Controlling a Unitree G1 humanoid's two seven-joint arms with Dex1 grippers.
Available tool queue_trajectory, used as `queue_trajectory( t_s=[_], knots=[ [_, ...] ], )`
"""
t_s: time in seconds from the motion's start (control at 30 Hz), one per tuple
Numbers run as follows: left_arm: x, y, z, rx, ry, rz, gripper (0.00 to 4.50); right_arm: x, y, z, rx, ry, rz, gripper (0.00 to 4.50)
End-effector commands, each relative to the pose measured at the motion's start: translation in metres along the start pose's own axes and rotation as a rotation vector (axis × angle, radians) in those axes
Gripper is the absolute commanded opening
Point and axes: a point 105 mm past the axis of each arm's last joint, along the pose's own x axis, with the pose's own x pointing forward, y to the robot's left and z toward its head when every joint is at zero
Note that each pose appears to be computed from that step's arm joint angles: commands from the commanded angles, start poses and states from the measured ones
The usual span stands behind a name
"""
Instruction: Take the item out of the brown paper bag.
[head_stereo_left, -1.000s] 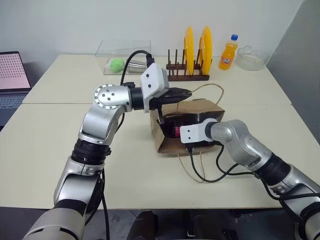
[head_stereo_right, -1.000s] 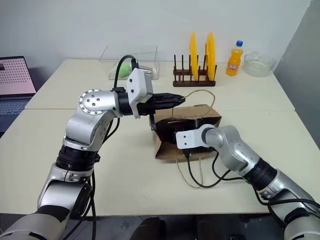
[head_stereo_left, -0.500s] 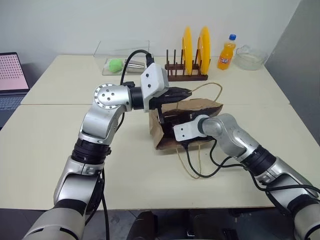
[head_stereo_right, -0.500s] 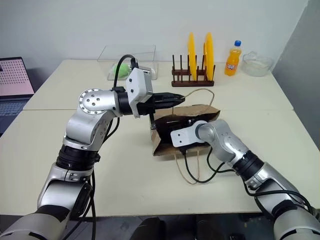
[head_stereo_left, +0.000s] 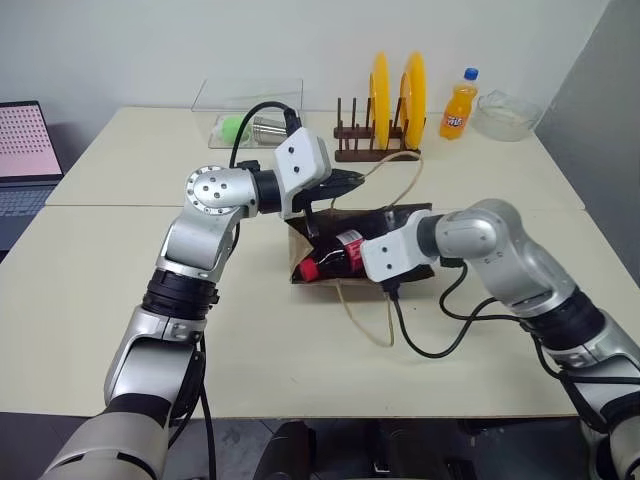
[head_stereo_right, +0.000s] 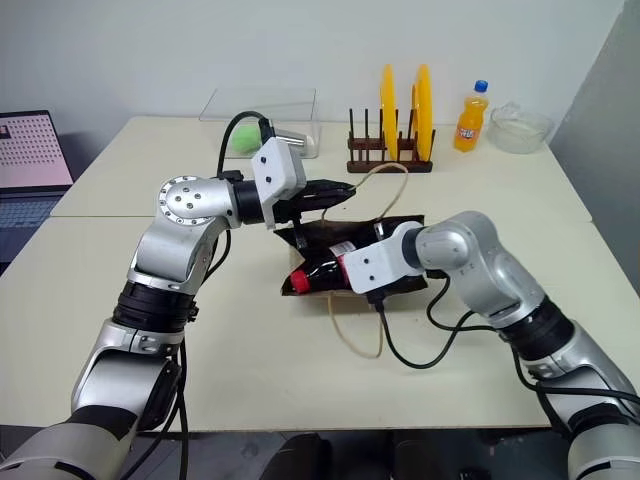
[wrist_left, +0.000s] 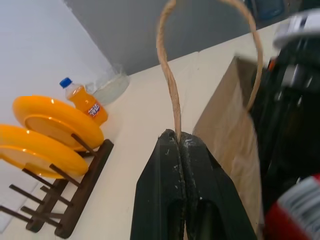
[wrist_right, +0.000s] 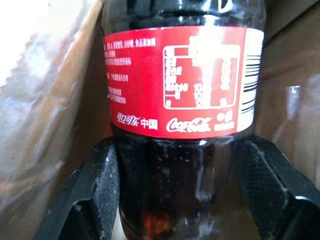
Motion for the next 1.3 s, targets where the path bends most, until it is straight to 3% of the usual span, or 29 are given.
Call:
queue_trajectory(
  t_s=[0.03,0.17,0.4,0.57,0.7,0.83,1.03,1.2,1.3],
  knots=[
    [0.001,0.01,0.011,0.055,-0.012,0.031,0.0,-0.025,-0.017,0.025,-0.059,-0.165,-0.119,2.94],
    [0.001,0.013,0.009,0.057,-0.002,0.045,0.0,-0.044,-0.027,0.039,-0.042,-0.314,-0.259,2.94],
    [0.0,0.015,0.006,0.058,0.012,0.057,0.0,-0.076,-0.043,0.043,0.001,-0.399,-0.5,2.94],
    [0.002,0.015,0.004,0.055,0.017,0.06,0.0,-0.129,-0.078,0.011,0.021,-0.289,-0.867,2.94],
    [0.002,0.014,0.004,0.052,0.017,0.061,0.0,-0.157,-0.081,-0.049,0.124,-0.036,-1.004,2.94],
    [0.002,0.015,0.004,0.052,0.018,0.065,0.0,-0.159,-0.049,-0.117,0.209,0.286,-0.84,2.94],
    [0.004,0.015,0.006,0.053,0.013,0.069,0.0,-0.136,0.002,-0.165,0.261,0.52,-0.453,2.94],
    [0.005,0.015,0.006,0.054,0.008,0.067,0.0,-0.104,0.045,-0.176,0.361,0.511,-0.166,2.94],
    [0.005,0.015,0.007,0.055,0.006,0.064,0.0,-0.093,0.056,-0.179,0.384,0.514,-0.09,2.94]
  ],
)
